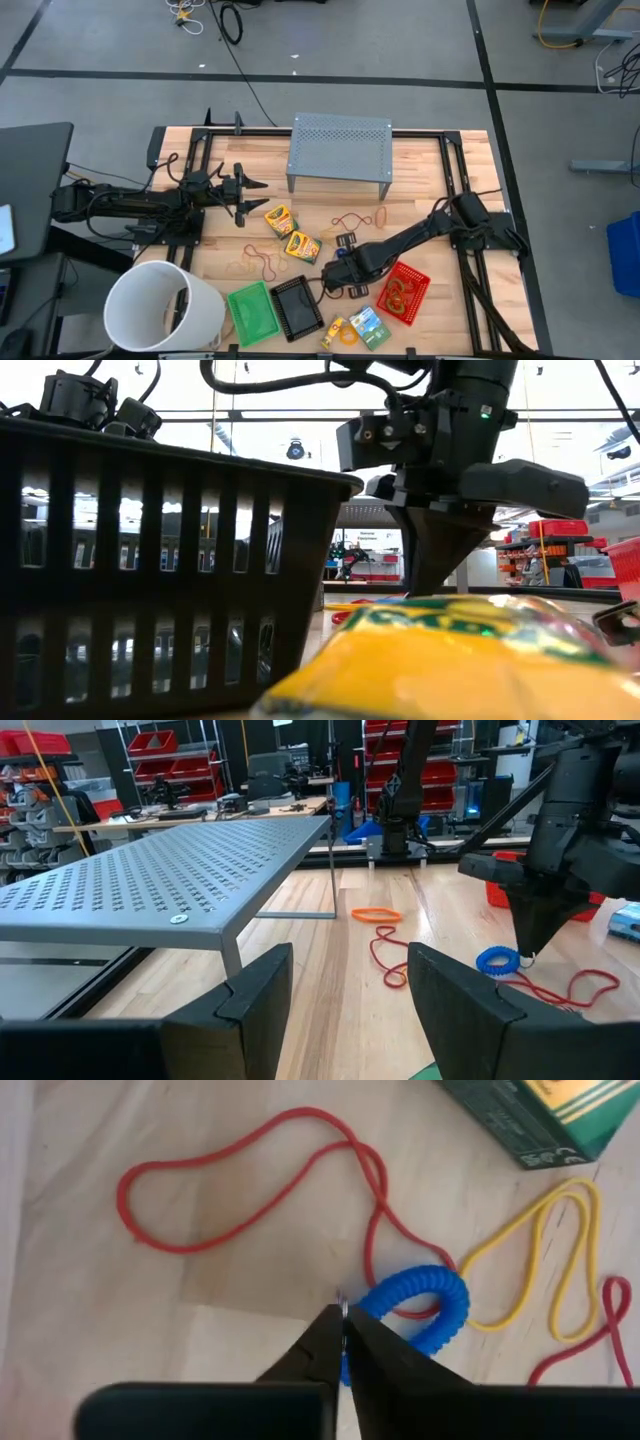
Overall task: Pick & Place Office Desk Supplies
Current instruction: Put the blue spring keychain into the red bin
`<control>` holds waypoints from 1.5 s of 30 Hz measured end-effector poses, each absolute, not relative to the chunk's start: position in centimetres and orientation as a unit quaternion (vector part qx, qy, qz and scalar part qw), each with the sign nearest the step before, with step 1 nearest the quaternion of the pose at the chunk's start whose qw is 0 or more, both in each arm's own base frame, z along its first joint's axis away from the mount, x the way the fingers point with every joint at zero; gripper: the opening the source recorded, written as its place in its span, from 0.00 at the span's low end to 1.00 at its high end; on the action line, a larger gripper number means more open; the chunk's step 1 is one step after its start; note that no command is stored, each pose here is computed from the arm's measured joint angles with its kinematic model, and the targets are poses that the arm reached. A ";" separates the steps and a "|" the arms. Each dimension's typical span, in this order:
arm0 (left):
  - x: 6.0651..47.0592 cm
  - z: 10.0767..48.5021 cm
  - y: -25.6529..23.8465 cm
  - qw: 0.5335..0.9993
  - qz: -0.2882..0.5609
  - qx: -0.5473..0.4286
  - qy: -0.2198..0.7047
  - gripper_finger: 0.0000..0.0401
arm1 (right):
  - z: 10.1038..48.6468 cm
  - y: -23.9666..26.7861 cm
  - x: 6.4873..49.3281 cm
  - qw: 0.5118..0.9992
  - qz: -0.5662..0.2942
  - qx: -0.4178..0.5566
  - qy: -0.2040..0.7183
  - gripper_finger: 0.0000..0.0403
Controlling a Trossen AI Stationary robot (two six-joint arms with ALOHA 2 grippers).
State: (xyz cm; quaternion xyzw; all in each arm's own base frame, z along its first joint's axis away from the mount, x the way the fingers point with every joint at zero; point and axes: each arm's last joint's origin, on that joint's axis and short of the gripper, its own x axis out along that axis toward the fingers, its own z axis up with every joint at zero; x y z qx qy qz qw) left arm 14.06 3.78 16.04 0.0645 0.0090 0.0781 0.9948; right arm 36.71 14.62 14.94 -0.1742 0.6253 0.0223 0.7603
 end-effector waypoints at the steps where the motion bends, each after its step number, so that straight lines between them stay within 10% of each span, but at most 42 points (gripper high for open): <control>1: 14.1 16.0 3.8 0.995 0.078 0.064 0.009 0.51 | 14.9 14.8 36.6 0.760 0.023 -0.177 0.624 0.02; 27: 14.1 16.0 3.8 0.995 0.078 0.064 0.009 0.51 | 27.5 19.0 33.6 0.710 -0.081 -0.078 0.696 0.00; 45: 14.1 16.1 3.8 0.995 0.078 0.064 0.008 0.51 | 23.5 20.6 30.9 0.585 -0.101 0.065 0.802 0.00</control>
